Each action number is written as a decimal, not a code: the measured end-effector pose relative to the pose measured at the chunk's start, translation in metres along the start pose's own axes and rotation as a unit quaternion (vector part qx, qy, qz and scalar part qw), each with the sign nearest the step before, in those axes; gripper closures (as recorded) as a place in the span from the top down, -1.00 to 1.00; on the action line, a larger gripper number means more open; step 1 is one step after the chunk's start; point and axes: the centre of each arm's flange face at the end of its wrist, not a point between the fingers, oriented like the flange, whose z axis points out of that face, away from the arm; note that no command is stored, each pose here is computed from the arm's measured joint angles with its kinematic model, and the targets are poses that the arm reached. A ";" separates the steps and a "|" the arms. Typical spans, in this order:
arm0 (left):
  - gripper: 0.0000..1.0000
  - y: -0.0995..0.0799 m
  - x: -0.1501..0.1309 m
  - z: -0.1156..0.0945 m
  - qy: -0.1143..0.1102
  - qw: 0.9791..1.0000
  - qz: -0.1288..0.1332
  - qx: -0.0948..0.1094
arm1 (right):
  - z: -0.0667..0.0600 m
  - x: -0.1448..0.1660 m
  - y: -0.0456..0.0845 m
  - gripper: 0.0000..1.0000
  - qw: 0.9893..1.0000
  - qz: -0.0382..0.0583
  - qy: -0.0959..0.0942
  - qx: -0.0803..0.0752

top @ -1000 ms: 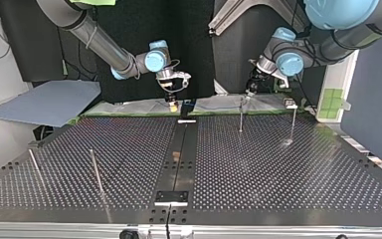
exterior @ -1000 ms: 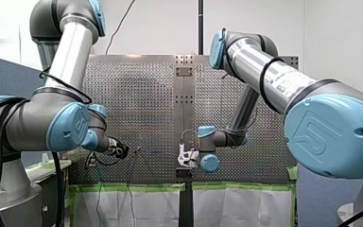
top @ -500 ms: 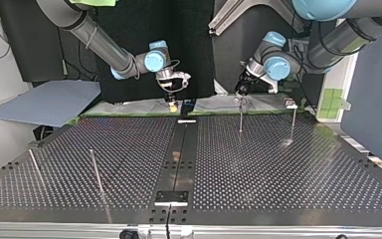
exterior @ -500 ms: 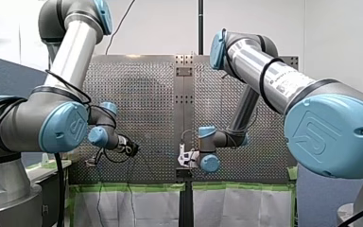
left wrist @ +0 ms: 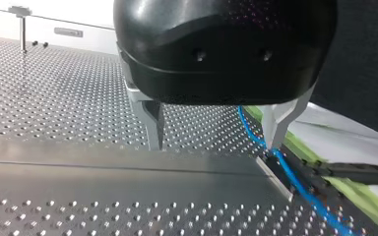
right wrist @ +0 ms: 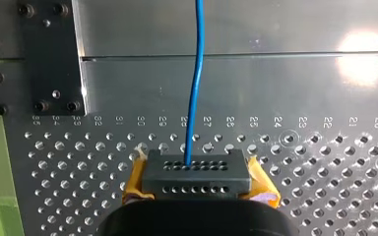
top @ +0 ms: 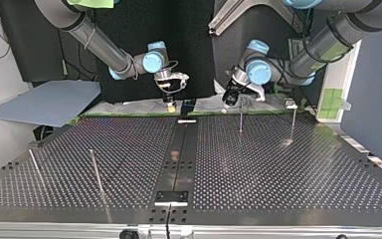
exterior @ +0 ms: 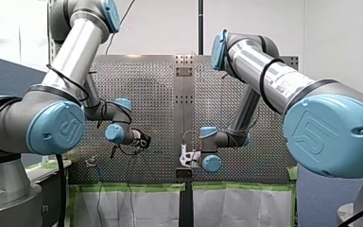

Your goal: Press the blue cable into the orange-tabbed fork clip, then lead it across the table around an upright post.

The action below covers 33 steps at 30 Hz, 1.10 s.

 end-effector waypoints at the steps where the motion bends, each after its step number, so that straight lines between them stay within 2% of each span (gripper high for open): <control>1: 0.96 -0.004 0.001 0.000 0.001 1.000 -0.002 0.000 | 0.000 0.000 0.001 -1.00 1.000 0.000 0.000 0.000; 11: 0.96 -0.050 0.018 0.001 0.012 1.000 0.000 0.000 | 0.005 0.003 0.008 -1.00 1.000 0.001 0.002 -0.004; 15: 0.96 -0.061 0.026 0.006 0.009 1.000 0.000 -0.008 | 0.005 0.002 0.008 -1.00 1.000 0.000 0.001 -0.004; 22: 0.96 -0.060 0.032 0.022 0.000 0.999 -0.011 -0.038 | 0.004 0.002 0.008 -1.00 1.000 -0.001 0.001 -0.003; 27: 0.96 -0.052 0.029 0.034 -0.010 0.997 -0.024 -0.066 | 0.004 0.001 0.007 -1.00 1.000 -0.002 0.000 -0.003; 33: 0.96 -0.045 0.036 0.041 -0.006 0.995 -0.027 -0.097 | 0.004 0.001 0.007 -1.00 1.000 -0.003 -0.001 -0.002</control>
